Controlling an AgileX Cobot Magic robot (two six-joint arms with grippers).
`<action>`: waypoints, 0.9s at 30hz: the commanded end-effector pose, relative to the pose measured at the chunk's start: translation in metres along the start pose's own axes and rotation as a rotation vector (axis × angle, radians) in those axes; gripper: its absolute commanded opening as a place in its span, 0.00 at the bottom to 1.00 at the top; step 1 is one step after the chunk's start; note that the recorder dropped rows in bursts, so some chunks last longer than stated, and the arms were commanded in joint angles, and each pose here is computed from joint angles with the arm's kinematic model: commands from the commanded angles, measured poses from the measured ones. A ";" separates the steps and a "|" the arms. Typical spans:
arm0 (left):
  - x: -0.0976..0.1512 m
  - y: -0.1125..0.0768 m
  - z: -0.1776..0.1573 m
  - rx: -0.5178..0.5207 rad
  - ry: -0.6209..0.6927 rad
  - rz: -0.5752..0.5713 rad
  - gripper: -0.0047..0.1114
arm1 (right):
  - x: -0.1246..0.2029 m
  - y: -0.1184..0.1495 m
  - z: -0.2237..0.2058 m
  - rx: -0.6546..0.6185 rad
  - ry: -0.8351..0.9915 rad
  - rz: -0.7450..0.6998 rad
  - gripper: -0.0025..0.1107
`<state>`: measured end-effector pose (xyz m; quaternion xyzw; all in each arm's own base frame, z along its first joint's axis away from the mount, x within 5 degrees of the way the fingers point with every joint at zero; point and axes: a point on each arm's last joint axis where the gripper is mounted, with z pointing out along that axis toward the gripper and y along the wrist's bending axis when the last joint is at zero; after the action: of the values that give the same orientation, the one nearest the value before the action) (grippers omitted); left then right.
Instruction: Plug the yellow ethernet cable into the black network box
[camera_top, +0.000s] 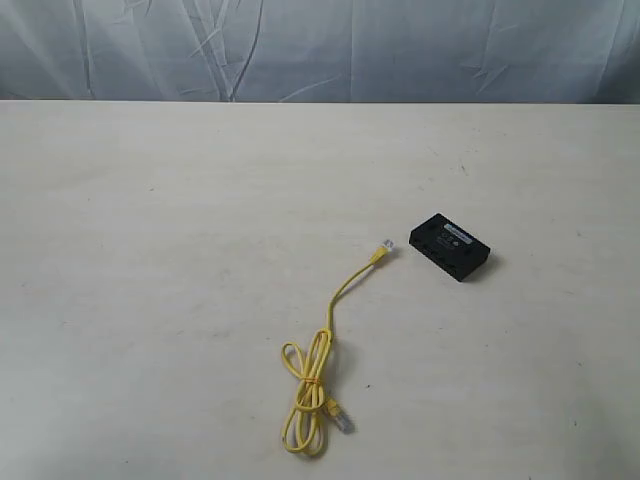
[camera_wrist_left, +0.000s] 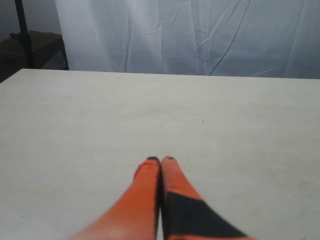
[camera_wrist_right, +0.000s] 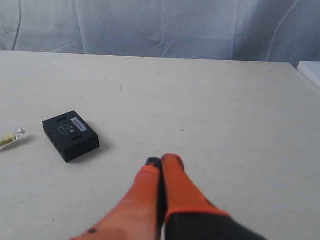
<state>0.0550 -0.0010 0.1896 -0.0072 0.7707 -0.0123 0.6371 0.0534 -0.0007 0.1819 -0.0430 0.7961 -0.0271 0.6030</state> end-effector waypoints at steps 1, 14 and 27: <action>0.001 0.000 0.000 -0.005 -0.008 -0.007 0.04 | 0.000 0.000 0.000 -0.005 -0.013 -0.002 0.02; -0.011 0.001 -0.001 -0.010 -0.141 0.009 0.04 | -0.030 0.000 -0.005 -0.003 -0.351 -0.009 0.02; -0.035 0.001 -0.008 -0.012 -0.414 0.010 0.04 | -0.048 0.001 -0.014 -0.004 -0.570 -0.009 0.02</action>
<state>0.0549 0.0005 0.2244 -0.0052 0.6346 -0.0014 0.7728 0.0535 0.0040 0.2300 -0.0509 0.6046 -0.0165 0.7947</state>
